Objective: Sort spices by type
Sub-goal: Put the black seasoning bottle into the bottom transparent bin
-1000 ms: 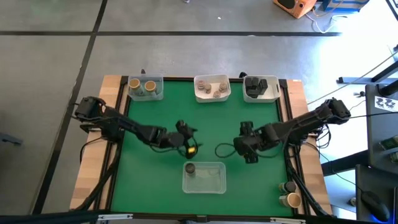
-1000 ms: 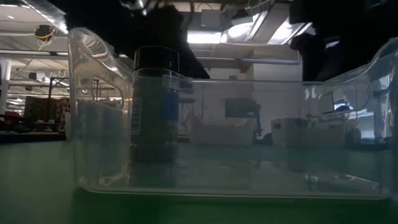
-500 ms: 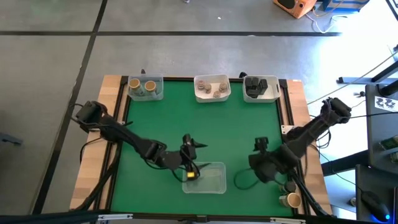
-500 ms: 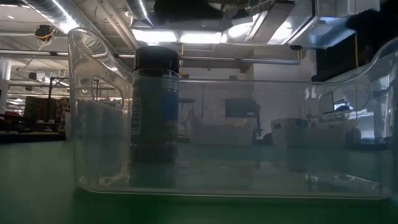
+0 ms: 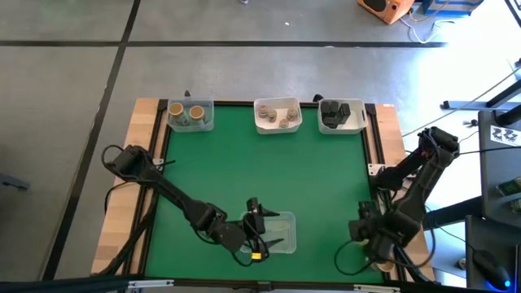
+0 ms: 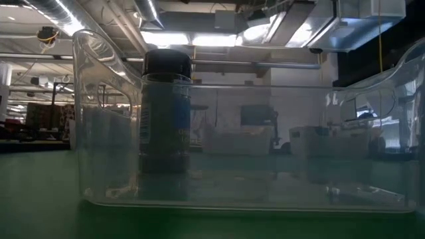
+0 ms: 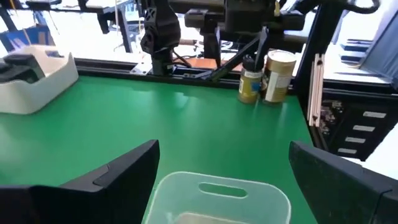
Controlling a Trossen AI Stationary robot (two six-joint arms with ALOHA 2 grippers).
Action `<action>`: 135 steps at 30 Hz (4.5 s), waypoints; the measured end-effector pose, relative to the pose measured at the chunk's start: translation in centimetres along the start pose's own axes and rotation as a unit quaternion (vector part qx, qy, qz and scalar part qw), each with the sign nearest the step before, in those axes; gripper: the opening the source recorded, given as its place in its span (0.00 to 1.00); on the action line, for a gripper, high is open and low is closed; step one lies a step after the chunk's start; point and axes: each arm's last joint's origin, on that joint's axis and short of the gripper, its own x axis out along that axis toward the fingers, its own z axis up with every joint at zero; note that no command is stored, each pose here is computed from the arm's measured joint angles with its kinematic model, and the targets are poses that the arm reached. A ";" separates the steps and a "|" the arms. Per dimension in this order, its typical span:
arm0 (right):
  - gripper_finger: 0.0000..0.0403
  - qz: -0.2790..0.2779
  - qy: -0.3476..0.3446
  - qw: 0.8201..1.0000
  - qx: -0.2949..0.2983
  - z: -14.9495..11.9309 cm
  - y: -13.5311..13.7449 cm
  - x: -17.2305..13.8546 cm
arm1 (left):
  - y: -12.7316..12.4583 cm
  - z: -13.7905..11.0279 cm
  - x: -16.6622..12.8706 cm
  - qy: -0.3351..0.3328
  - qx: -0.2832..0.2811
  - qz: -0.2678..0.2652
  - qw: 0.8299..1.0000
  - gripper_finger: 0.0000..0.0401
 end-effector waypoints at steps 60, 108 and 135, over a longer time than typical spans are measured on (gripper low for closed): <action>0.80 -0.001 0.155 0.984 0.084 -1.5 -1.8 2.8 | 0.4 -0.8 0.5 0.026 -0.003 0.015 1.000 0.85; 0.01 -0.112 0.013 0.994 -0.011 3.4 -4.2 -0.6 | 1.6 0.7 -1.6 0.058 0.048 0.022 0.997 0.85; 0.61 0.002 0.138 0.986 0.095 3.5 -4.7 -0.7 | 2.3 0.0 -1.2 0.085 0.029 0.040 0.995 0.85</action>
